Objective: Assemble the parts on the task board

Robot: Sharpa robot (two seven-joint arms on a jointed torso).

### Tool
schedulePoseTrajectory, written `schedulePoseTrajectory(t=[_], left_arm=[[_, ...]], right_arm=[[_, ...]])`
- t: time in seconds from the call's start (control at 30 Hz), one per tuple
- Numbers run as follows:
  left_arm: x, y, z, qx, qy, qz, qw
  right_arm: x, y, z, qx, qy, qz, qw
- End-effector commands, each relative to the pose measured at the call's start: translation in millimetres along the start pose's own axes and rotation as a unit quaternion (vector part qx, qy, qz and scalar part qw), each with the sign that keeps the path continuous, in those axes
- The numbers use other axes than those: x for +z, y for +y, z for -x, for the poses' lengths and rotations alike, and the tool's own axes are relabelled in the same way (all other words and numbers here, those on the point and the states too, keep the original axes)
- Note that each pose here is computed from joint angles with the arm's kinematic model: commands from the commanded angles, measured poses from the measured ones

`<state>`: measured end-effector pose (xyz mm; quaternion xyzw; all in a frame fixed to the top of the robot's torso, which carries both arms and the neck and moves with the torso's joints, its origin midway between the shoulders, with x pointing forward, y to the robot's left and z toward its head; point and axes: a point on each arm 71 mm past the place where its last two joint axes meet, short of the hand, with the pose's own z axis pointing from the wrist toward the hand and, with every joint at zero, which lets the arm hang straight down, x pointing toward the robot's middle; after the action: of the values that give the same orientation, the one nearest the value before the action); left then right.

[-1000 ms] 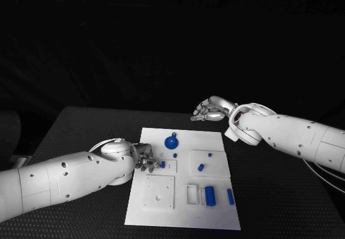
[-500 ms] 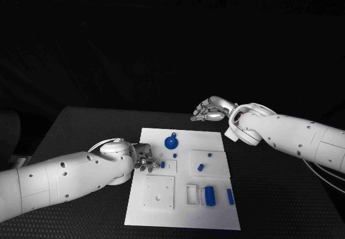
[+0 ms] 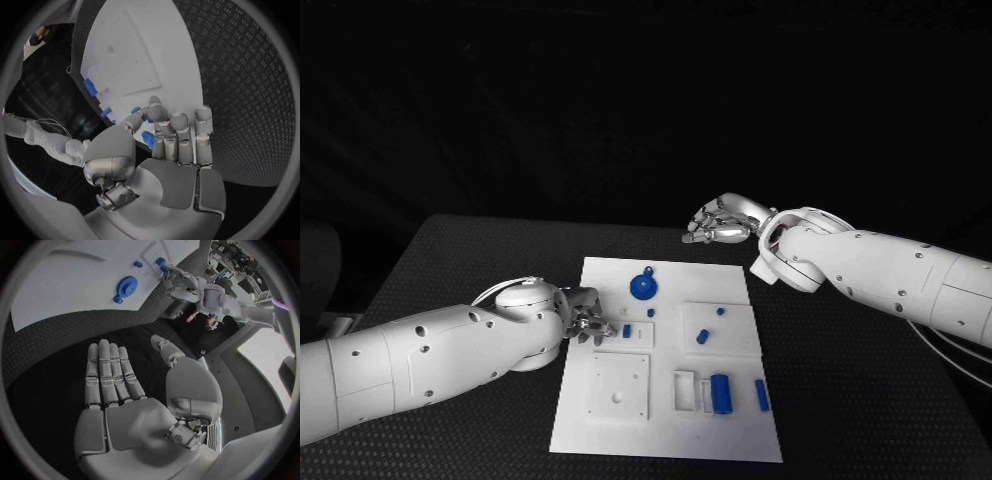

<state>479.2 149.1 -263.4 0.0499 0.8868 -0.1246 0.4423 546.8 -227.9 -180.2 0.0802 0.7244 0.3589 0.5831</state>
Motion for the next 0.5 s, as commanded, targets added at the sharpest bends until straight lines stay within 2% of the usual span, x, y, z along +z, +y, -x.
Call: schedulePoseTrajectory(t=[0.03, 0.33, 0.5], left_arm=[[1.3, 5.6, -6.2, -0.004, 0.027, 0.014, 1.0], [2.1, 8.2, -7.9, -0.014, 0.044, 0.02, 0.999], [2.4, 8.6, -7.4, -0.018, 0.042, 0.021, 0.999]], right_arm=[[0.1, 0.9, -1.5, 0.0, 0.007, 0.003, 1.0], [-0.1, 0.6, -1.4, 0.0, 0.007, 0.003, 1.0], [0.1, 0.8, -1.6, 0.0, 0.007, 0.003, 1.0]])
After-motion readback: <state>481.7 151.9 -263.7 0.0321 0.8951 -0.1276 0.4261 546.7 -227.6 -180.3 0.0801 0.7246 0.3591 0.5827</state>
